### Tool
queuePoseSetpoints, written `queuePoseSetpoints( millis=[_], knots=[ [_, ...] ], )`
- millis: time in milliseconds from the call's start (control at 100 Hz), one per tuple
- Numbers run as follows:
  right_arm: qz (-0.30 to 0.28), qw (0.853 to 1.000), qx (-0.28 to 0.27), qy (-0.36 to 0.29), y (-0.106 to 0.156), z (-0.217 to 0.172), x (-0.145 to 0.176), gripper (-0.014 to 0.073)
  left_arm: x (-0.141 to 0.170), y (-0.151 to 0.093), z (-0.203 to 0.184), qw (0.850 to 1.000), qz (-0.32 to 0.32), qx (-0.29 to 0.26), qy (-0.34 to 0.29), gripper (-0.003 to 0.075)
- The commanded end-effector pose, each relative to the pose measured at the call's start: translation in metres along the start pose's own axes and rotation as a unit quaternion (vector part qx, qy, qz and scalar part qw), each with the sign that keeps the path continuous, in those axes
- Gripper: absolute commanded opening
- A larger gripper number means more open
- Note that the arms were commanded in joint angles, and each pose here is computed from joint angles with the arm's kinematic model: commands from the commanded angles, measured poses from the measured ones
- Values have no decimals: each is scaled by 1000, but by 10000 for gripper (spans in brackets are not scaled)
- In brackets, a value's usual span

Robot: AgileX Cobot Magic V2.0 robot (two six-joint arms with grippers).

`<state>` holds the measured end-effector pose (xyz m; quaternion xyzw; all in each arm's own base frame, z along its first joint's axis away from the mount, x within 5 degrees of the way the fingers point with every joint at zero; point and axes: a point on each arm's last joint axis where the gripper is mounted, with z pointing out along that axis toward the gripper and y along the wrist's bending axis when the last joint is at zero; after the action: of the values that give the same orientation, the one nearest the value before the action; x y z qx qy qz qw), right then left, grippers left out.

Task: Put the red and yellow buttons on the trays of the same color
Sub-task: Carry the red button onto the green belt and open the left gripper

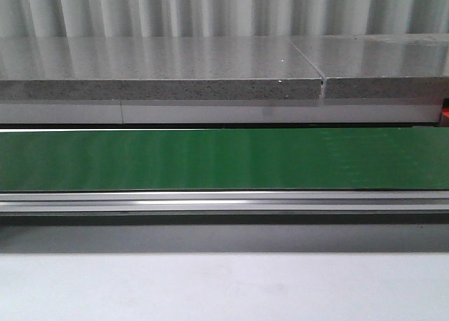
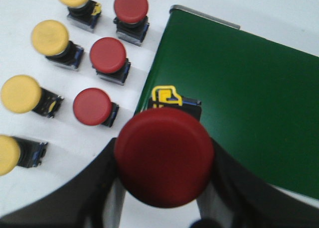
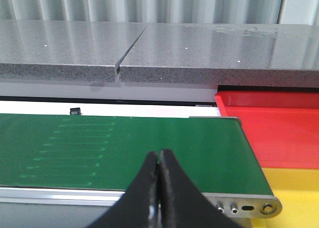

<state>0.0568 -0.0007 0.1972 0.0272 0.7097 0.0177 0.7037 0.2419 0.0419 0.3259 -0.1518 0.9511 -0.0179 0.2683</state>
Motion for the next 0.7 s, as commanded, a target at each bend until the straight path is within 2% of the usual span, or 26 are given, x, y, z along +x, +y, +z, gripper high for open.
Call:
queuePoseSetpoints(
  millis=[0,300,690],
  knots=[
    [-7,999,-3,-49,1,-2,-10,-67,-19,-14,-2,999,23,18,-30,-20],
    [-7,999,-3,-49,1,-2,-10,-67,-36,-35,49,996,69,22,45,-20],
    [-7,999,-3,-49,1,-2,-10,-67,-36,-33,80,992,95,3,87,-19]
  ],
)
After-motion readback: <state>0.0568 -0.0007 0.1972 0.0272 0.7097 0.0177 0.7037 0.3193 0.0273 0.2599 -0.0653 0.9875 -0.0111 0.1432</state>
